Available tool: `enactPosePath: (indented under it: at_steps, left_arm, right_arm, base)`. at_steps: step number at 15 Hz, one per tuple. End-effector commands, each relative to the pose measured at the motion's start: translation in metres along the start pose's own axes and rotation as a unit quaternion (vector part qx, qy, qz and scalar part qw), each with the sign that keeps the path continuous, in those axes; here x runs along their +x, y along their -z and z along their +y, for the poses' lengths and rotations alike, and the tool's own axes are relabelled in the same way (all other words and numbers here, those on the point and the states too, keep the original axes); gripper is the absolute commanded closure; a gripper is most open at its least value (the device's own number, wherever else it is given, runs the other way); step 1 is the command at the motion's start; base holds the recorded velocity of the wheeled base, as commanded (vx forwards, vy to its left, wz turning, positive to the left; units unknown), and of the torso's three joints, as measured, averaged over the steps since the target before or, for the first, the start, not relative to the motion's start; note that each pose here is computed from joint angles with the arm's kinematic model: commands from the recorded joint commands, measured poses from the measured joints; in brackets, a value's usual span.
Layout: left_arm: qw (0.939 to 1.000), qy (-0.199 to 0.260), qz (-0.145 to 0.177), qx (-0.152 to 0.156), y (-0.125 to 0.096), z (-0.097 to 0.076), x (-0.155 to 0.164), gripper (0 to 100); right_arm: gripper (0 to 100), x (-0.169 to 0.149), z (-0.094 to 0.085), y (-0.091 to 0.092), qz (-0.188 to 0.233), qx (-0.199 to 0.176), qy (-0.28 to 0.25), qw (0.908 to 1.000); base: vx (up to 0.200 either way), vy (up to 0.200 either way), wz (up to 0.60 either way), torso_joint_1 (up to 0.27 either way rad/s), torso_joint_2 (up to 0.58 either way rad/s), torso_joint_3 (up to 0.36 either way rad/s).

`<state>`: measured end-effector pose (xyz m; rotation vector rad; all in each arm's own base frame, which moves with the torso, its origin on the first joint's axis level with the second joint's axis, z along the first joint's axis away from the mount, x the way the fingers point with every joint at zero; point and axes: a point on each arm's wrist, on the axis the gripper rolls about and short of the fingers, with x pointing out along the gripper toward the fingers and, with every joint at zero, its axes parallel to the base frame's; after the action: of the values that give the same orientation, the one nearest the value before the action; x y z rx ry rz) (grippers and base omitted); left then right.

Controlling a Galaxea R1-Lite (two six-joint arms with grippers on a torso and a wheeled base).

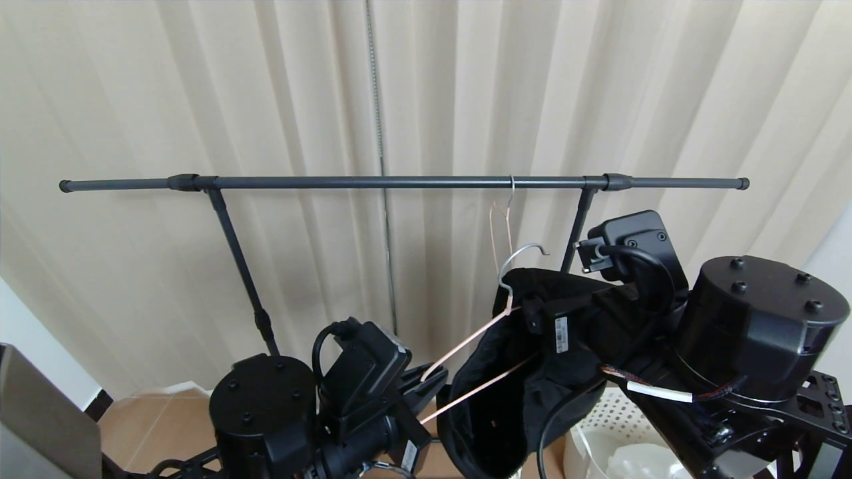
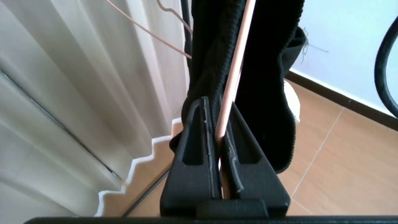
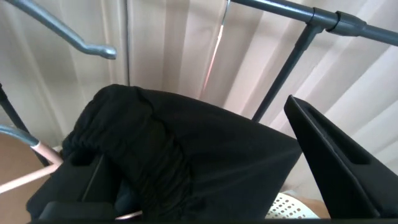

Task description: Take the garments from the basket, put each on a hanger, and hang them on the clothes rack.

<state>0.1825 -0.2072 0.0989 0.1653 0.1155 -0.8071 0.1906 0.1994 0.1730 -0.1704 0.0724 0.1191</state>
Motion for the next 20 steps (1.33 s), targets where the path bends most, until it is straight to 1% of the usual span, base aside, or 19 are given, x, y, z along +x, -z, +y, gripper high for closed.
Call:
enactPosePath:
  at_steps: [1,3,5,6,10,14,17,20]
  left_arm:
    - [1.0000,-0.004,-0.004,-0.001,-0.001,0.002,0.000,100]
    - [0.9999,-0.014,-0.003,-0.004,0.000,0.008,0.000,100]
    - [0.9998,-0.017,-0.003,-0.006,0.000,0.009,0.000,100]
    - [0.9998,-0.018,-0.003,-0.007,0.000,0.009,0.000,100]
    - [0.9997,-0.023,-0.006,-0.007,-0.001,0.012,0.003,100]
    - [0.9984,-0.056,-0.004,-0.009,0.000,0.015,0.011,100]
    - [0.9976,-0.063,-0.020,-0.021,-0.003,0.015,0.015,100]
    - [0.9967,-0.062,-0.047,-0.024,-0.008,0.015,0.014,100]
  right_arm:
    - [0,-0.001,-0.001,0.001,0.002,-0.003,0.000,1.0000]
    - [0,0.000,0.000,0.000,0.001,-0.001,-0.001,1.0000]
    - [0,0.000,-0.001,-0.002,-0.003,0.003,0.001,1.0000]
    - [0,0.005,-0.005,-0.005,-0.006,0.009,0.012,0.9999]
    - [0,0.003,-0.007,-0.009,-0.010,0.010,0.013,0.9998]
    - [0,0.003,-0.006,-0.008,-0.009,0.002,0.011,0.9999]
    - [0,0.002,-0.003,-0.007,-0.009,-0.005,0.004,0.9999]
    - [0,0.001,0.005,0.003,0.005,-0.020,-0.007,0.9998]
  base:
    - [0.000,0.000,0.00,0.000,0.00,0.000]
    - [0.000,0.000,0.00,0.000,0.00,0.000]
    - [0.000,0.000,0.00,0.000,0.00,0.000]
    - [0.000,0.000,0.00,0.000,0.00,0.000]
    - [0.000,0.000,0.00,0.000,0.00,0.000]
    - [0.000,0.000,0.00,0.000,0.00,0.000]
    - [0.000,0.000,0.00,0.000,0.00,0.000]
    - [0.000,0.000,0.00,0.000,0.00,0.000]
